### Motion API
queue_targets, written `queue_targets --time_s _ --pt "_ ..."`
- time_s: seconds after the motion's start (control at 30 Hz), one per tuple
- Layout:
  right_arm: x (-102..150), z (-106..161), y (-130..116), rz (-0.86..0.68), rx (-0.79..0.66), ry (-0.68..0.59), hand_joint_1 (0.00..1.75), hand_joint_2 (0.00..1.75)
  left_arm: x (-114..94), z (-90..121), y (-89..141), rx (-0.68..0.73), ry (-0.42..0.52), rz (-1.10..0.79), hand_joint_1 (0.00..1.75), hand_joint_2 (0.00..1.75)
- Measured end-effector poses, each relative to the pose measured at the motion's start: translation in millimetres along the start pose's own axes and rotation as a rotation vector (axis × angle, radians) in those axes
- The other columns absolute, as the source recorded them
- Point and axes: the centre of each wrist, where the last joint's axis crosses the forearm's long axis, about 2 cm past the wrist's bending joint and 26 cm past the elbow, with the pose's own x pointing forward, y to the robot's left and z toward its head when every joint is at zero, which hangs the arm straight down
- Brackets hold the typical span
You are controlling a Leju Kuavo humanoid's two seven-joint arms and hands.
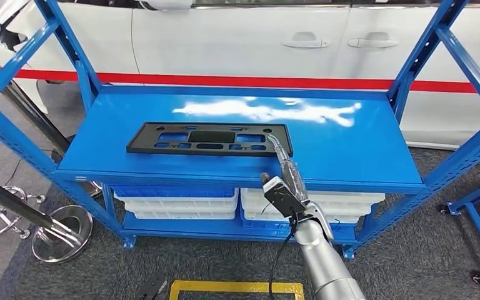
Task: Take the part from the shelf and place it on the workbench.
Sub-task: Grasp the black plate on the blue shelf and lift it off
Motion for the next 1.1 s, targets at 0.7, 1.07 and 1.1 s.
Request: queue_targets --time_s 0.7,1.07,1.1 --pt "11 -8 23 0.206 0.051 -0.054 0.0 0.0 2 0 -2 -0.019 -0.013 -0.013 0.0 0.0" --pt "3 0 24 0.197 0.066 -0.021 0.0 0.0 1 0 -3 -0.023 -0.012 -0.015 0.0 0.0" --pt "3 0 24 0.197 0.067 -0.021 0.0 0.0 1 0 -3 -0.026 -0.013 -0.017 0.0 0.0"
